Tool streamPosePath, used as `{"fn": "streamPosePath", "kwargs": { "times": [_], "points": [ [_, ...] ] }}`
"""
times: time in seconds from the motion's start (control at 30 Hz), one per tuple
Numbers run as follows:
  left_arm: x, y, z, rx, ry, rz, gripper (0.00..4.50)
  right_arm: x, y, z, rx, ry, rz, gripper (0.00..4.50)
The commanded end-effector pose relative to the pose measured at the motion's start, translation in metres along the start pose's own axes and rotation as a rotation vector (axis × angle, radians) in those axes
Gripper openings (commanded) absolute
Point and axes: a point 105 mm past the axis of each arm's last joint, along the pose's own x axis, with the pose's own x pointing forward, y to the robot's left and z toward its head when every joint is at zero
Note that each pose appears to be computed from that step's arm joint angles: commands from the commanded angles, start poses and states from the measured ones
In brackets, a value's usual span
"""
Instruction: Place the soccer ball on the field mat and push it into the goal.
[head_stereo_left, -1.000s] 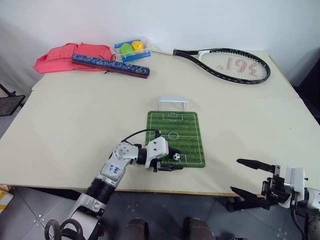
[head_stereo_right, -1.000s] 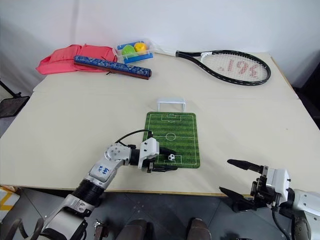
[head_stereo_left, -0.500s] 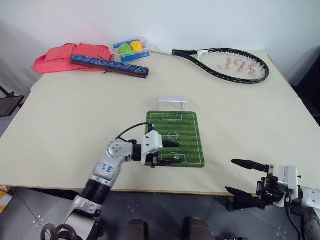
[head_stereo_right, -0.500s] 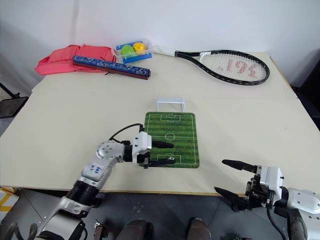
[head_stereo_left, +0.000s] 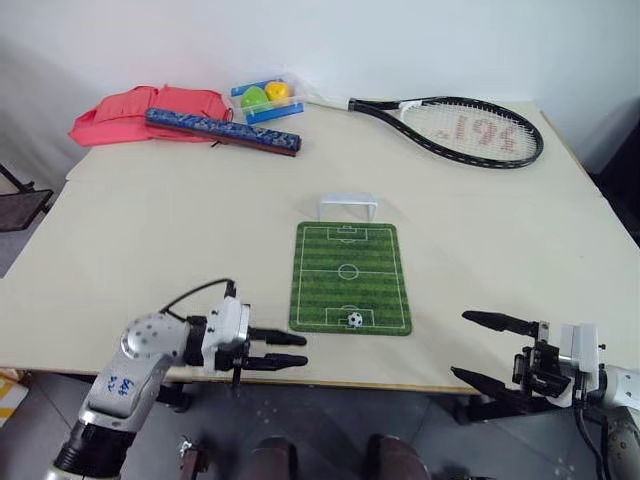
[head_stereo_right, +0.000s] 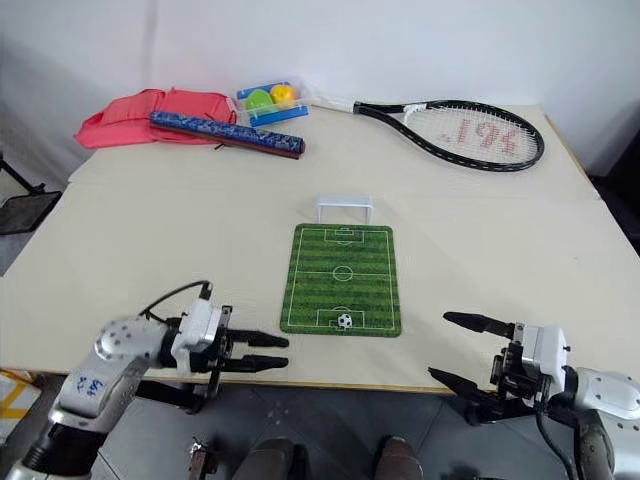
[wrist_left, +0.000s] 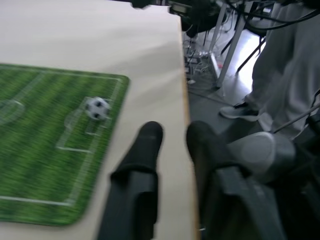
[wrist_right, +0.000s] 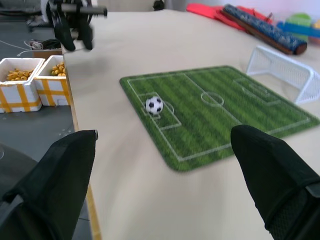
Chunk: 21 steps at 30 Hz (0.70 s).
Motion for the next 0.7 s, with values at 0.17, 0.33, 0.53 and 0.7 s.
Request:
{"fn": "streamPosePath", "kwargs": {
  "times": [0.17,0.33,0.53,0.7],
  "points": [
    [0.052,0.014,-0.002,0.034,-0.015,0.031,0.03,-0.008,-0.008,0.004,-0.048,0.011,0.015,4.5],
    [0.071,0.027,-0.004,0.018,0.007,0.06,0.03,-0.019,-0.005,0.002,-0.032,0.041,0.026,4.5],
    [0.075,0.037,-0.005,0.019,0.026,0.08,0.03,-0.022,0.001,0.0,-0.012,0.048,0.011,4.5],
    [0.078,0.065,-0.008,0.053,0.036,0.167,0.03,-0.019,0.005,-0.001,0.0,0.033,-0.034,4.5]
  ]
}}
